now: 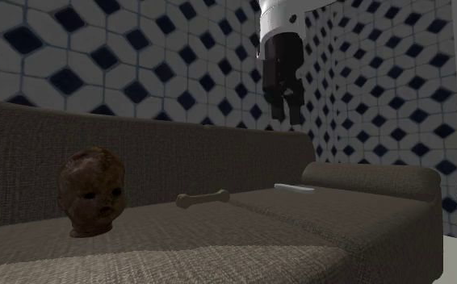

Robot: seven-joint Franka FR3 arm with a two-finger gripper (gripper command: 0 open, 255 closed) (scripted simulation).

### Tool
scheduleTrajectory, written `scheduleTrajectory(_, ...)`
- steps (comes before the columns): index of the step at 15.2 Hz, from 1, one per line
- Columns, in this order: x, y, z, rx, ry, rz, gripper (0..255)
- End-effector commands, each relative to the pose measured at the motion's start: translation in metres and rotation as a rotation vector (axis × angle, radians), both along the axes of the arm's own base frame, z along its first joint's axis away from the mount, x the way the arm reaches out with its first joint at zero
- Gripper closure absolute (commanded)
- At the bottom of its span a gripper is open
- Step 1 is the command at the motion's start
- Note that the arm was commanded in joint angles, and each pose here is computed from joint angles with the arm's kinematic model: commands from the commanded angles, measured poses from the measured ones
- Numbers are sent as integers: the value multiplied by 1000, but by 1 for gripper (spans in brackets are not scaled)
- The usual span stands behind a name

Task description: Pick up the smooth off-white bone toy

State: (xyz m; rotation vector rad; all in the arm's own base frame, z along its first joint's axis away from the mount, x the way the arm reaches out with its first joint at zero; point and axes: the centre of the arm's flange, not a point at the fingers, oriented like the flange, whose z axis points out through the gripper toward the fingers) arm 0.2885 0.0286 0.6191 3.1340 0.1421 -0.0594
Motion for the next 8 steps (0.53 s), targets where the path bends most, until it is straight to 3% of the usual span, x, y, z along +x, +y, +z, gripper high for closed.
scheduleTrajectory(1, 0, 0, 0, 0, 0, 0, 0)
scheduleTrajectory(8, 53, -62, -38, 5, -18, 258, 0)
